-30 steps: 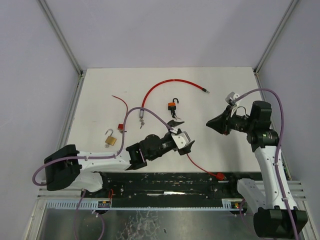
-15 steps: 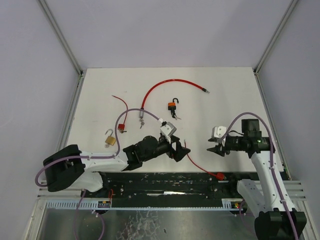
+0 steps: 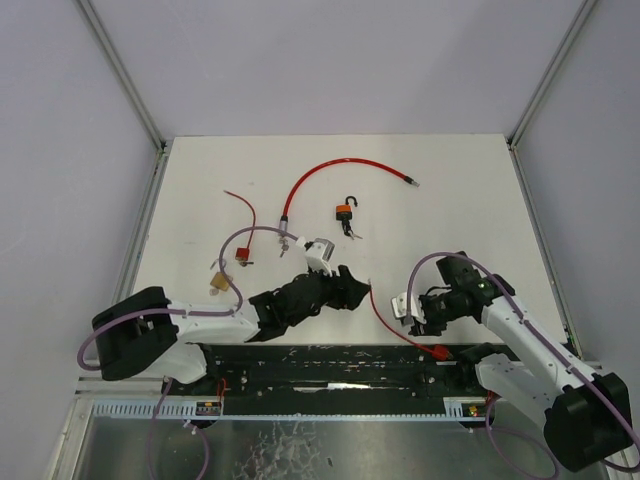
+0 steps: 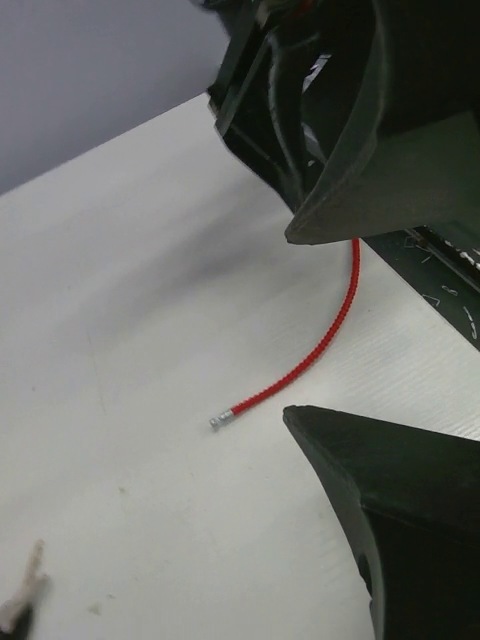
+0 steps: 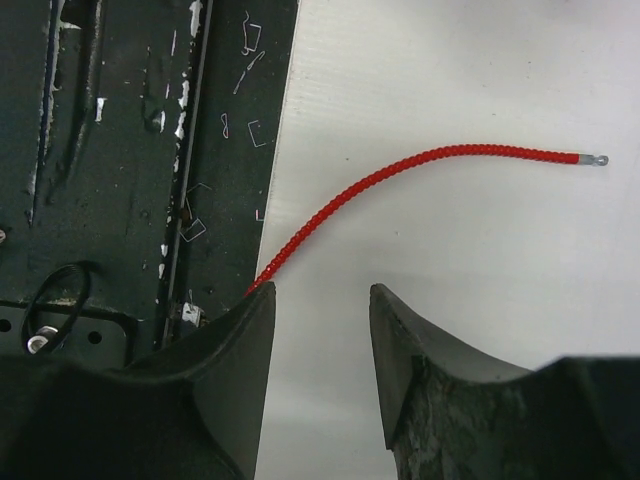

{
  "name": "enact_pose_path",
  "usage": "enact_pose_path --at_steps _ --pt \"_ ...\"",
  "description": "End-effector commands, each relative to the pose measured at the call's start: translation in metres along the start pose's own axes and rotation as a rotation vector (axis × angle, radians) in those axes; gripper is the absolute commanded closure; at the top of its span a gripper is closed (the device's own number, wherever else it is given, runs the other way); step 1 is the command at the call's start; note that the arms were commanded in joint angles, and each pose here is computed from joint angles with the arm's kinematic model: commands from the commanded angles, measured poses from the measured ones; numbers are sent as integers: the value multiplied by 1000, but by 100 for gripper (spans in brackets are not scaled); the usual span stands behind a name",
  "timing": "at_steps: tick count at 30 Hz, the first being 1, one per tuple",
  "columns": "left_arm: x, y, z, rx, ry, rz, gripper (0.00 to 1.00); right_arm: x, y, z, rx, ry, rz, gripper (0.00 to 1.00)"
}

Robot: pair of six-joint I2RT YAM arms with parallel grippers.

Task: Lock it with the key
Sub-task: Pick up the lock from the center of the board.

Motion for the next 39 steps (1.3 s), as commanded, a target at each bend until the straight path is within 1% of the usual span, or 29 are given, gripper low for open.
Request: enact_pose_path --at_steps 1,3,4,5,7,10,15,18,19,22,28,34,39 --pt "14 8 13 6 -204 -163 38 -5 0 -5 -8 -22 15 52" --pt "14 10 20 -8 -249 -258 39 -11 -6 -12 -21 -13 53 52" --pt "14 11 23 -18 -267 -332 40 -16 -10 -15 -20 0 83 52" --pt "21 7 32 -12 -256 -447 41 -21 -14 -18 -9 10 116 52" --pt "20 4 40 -18 -243 -589 42 -31 -23 -21 16 43 186 52" --pt "18 7 49 -41 -234 -686 43 -43 -35 -20 72 115 293 51" --pt "17 21 63 -16 -213 -756 45 -65 -59 -15 153 256 473 53" --pt "14 29 69 14 -186 -782 49 -76 -76 -6 194 337 601 54" --pt "13 32 71 24 -176 -789 50 -78 -81 -3 205 356 641 54" --pt "7 39 74 42 -161 -793 52 -82 -89 2 220 393 714 56" --pt "4 48 82 78 -128 -820 53 -83 -93 4 224 411 745 56" --pt "2 59 91 131 -67 -851 60 -83 -93 5 224 411 746 56" --pt "12 63 103 170 -9 -920 62 -83 -94 5 227 414 752 56"
Point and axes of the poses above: each gripper's point midway between its finger pads, its own y axis out along the fingers, its own x axis along the line the jaws close on, z = x × y, the point moved 5 cm from there along -y, back along the fingers, and after that the axes turned 7 degrees about -y, right-handed, at the moved point
